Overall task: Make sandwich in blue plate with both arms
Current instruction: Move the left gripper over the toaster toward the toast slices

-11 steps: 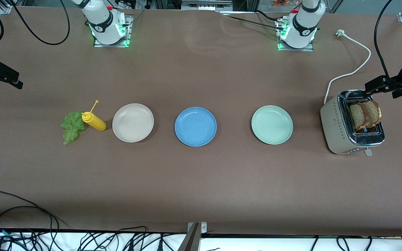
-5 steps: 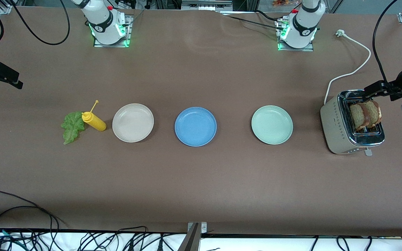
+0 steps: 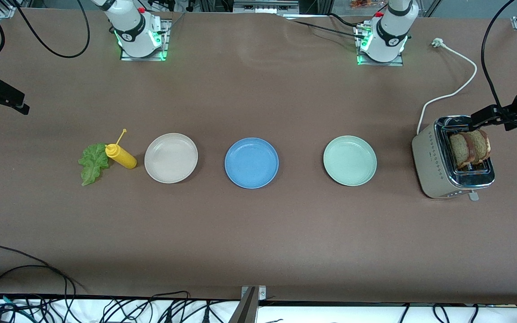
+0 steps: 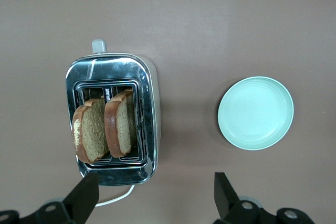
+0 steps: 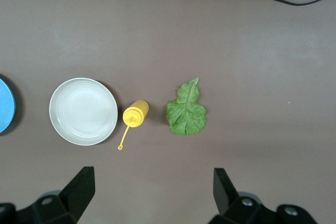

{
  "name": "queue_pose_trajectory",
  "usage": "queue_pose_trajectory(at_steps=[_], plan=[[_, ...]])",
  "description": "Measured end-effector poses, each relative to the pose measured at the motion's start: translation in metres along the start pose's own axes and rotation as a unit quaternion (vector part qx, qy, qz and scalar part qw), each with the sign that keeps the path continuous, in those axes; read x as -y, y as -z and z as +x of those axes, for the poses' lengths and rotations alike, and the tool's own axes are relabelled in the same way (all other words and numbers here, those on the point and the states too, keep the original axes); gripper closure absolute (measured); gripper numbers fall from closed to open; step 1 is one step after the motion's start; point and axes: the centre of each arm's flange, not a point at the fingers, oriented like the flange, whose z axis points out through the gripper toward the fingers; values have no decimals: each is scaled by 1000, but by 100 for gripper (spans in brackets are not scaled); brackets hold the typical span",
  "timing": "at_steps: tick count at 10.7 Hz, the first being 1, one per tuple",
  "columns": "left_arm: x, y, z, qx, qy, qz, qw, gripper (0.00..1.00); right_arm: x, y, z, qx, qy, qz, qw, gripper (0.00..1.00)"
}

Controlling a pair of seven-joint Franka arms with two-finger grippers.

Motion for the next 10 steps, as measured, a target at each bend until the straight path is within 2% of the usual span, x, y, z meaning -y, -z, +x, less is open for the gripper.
queue_pose_trajectory(at_steps=[6, 10], plan=[[7, -1, 0, -3, 6, 1, 1000, 2, 0, 0, 0, 0, 0, 0, 1000, 0], [30, -41, 2, 4, 26, 0, 1000, 4, 0, 0, 0, 0, 0, 0, 1000, 0]])
